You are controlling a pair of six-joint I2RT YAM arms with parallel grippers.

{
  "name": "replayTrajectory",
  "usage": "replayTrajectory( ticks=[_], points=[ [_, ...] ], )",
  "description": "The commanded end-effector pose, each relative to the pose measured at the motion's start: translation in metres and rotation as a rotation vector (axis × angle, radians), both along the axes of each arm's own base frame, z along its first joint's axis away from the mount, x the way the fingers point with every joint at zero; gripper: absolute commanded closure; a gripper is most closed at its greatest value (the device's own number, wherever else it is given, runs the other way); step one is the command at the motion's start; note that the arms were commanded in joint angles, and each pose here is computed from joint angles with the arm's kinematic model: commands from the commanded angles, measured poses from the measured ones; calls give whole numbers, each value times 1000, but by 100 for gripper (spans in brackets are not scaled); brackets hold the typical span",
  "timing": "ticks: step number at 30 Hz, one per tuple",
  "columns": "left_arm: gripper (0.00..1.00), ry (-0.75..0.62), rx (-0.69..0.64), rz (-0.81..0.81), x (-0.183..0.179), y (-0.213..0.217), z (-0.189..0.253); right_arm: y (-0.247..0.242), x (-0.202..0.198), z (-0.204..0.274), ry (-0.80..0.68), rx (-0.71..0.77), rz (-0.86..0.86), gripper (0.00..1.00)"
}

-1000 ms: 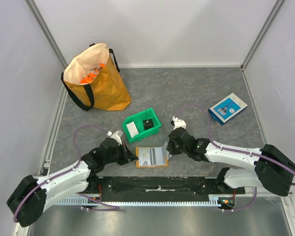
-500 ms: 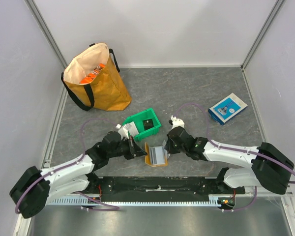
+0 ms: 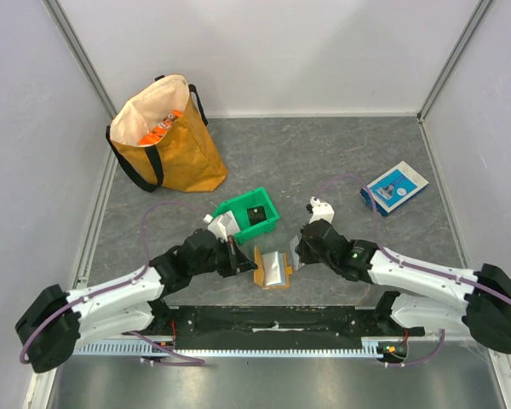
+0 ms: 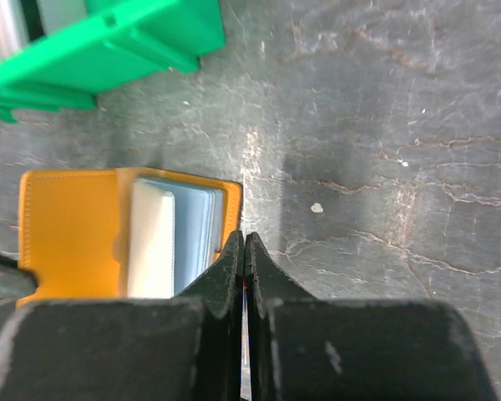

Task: Put the credit cards into the card holder
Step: Turn over the card slot in the card holder.

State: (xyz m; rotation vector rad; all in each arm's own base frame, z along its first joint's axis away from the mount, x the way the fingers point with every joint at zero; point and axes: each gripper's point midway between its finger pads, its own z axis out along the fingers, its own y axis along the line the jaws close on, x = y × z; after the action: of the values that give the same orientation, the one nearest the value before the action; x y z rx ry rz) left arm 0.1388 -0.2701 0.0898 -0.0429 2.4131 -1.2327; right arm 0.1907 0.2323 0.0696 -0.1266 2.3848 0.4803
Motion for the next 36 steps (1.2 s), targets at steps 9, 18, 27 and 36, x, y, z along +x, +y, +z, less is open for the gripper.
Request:
replayTrajectory(
  ticks=[9,18,27,36],
  points=[
    [98,78,101,130,-22,51,-57,36,-18,14,53,273,61,100],
    [98,102,144,140,-23,55,-72,43,-22,6,96,311,54,100],
    [98,113,137,174,-23,58,-75,20,-33,-13,122,261,-14,100],
    [98,121,103,197,-21,53,-77,34,-41,-35,128,236,-28,100]
  ],
)
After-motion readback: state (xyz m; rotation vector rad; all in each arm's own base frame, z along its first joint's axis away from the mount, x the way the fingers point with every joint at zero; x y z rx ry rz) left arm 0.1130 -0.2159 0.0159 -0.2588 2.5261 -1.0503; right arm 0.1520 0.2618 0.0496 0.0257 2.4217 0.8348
